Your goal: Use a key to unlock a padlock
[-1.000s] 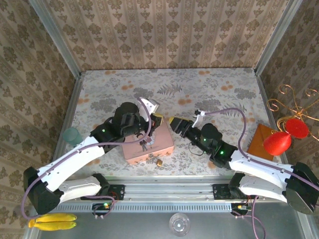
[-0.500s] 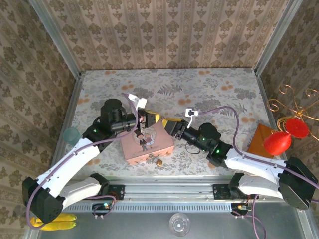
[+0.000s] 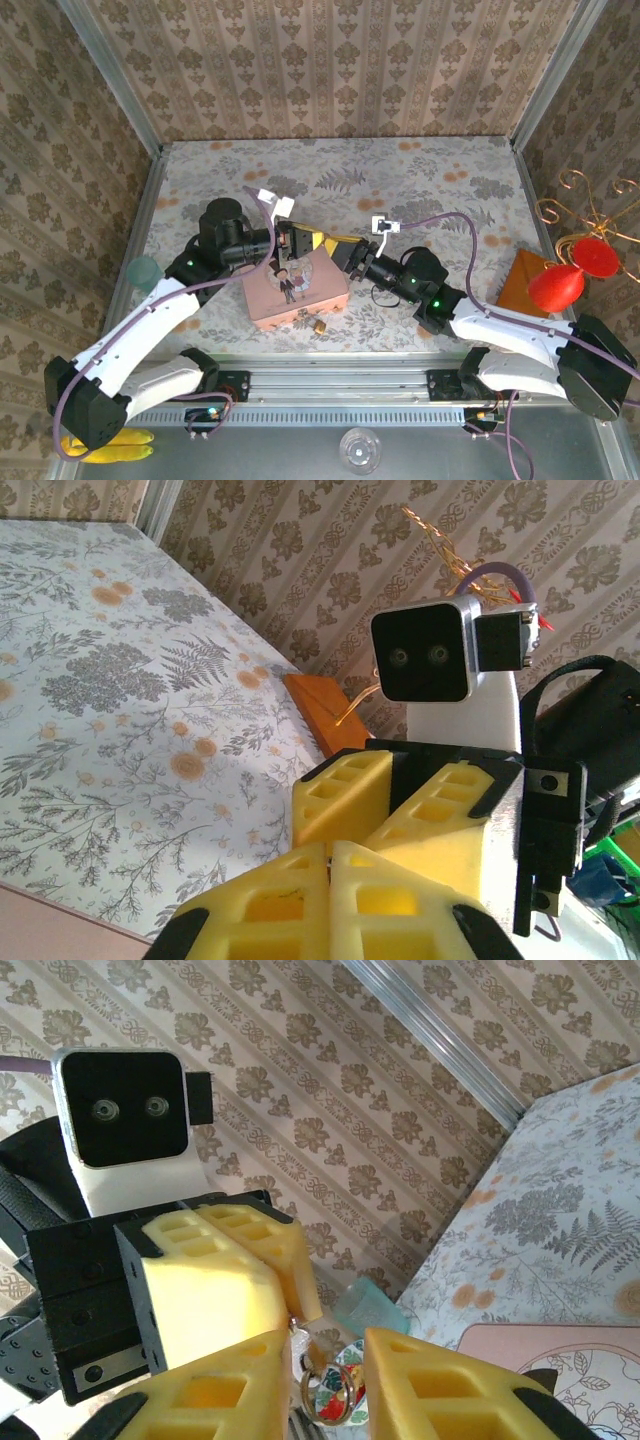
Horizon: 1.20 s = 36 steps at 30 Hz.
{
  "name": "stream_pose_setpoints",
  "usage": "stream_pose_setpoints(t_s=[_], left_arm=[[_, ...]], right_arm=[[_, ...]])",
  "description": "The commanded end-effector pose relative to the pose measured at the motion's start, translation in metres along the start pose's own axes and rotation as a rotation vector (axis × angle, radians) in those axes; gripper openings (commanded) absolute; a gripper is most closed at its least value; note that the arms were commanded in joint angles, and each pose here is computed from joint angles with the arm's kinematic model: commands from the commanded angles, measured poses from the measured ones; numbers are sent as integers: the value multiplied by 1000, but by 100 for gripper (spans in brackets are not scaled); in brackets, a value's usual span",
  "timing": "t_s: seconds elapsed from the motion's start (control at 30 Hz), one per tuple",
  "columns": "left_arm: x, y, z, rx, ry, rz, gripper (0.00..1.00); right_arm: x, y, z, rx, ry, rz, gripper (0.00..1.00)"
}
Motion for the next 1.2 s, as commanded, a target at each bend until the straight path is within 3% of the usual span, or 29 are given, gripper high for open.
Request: stream_pose_setpoints(t_s=[0.0,0.53,0.93,1.07,1.17], left_arm=[[-3,-5,-4,12,26,-27,0],[2,-6,-2,-5,55,-23,0],[3,-3,-2,-3,57,-18,0],[2,-2,-1,-2,42,-12,13],[-3,-1,0,14,-12,-1,30]], right_arm=[[2,-3,9,-14,-53,-6,26],[6,-4,13,-12,-77,9,18],[-1,-7,8,0,-10,-32,0],[-2,-8,8,1,8,-35,0],[-3,-8,5,4,51,-35,0]])
Point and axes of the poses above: each hand's point on the last joint's axis, 136 mm out from that joint toward the fingers, its own x axis out along the fingers, its own z axis along the line the jaws close on, y = z × x, the point moved 9 cm from there along -x, back along the fingers, and after that the axes turned 13 degrees about x, right-handed, at the moved point
